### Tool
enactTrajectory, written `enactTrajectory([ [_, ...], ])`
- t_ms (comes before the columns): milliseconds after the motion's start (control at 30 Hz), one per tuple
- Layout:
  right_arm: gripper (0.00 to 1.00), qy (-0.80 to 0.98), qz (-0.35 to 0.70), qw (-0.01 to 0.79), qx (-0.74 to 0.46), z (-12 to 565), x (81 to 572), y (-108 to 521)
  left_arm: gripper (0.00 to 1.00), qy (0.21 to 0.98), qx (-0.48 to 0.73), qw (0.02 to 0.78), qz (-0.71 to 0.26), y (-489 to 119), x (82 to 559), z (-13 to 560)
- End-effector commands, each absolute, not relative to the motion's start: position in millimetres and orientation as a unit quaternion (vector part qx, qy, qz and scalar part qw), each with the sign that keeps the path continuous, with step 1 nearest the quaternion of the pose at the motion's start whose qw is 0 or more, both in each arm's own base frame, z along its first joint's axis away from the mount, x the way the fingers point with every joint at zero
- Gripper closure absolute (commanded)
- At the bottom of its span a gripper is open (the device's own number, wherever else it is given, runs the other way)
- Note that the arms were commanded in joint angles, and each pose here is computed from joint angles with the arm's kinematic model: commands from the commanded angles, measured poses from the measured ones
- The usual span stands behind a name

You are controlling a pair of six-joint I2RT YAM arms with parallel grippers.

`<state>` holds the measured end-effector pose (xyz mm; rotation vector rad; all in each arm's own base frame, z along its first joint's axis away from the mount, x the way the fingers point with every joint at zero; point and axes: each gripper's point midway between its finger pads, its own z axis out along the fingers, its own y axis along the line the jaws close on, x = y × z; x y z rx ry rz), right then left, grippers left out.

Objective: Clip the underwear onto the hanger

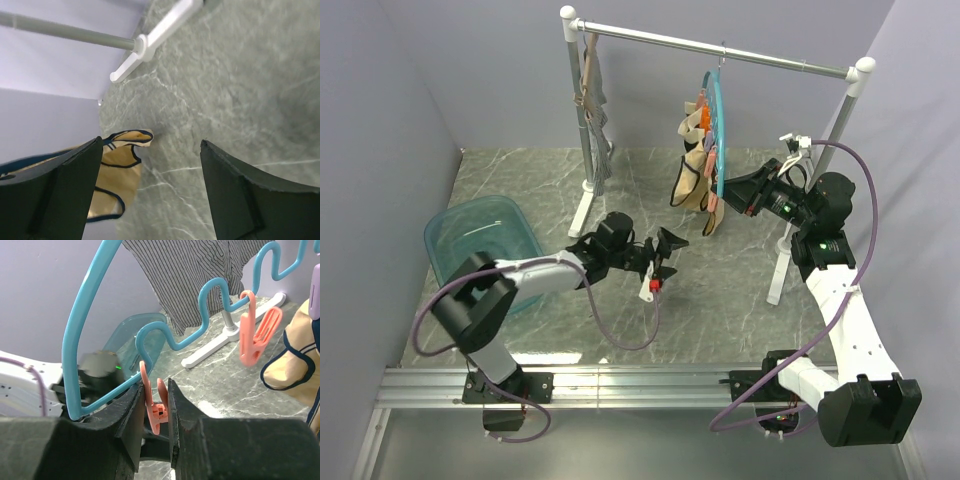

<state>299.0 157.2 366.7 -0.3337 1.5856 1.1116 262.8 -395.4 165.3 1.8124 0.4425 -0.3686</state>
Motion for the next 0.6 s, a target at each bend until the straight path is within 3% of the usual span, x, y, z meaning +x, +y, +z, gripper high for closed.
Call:
enactTrajectory([
  [0, 1.00, 0.653, 0.473, 0.572, -0.152, 387.7, 297.2, 157.8, 0.16, 0.067, 0.782, 0.614, -0.079, -417.8, 279.0, 183.0],
  [133, 1.00, 0.655, 0.470, 0.574, -0.145, 388.2, 298.4, 156.1, 0.16, 0.103, 0.760, 0.636, -0.088, -433.6, 288.3, 189.5],
  [267, 1.00, 0.647, 0.474, 0.582, -0.135, 393.8, 298.7, 155.2, 0.25, 0.282, 0.702, 0.624, -0.198, -440.9, 289.2, 197.9],
  [333, 1.00, 0.645, 0.475, 0.584, -0.130, 395.8, 299.8, 154.7, 0.26, 0.336, 0.675, 0.623, -0.210, -431.8, 291.9, 197.5],
  [467, 1.00, 0.637, 0.481, 0.591, -0.120, 402.1, 301.7, 153.7, 0.25, 0.464, 0.607, 0.588, -0.265, -407.2, 279.3, 164.5],
  [567, 1.00, 0.633, 0.486, 0.592, -0.111, 405.5, 301.1, 153.5, 0.21, 0.519, 0.558, 0.586, -0.277, -395.8, 279.8, 149.4],
])
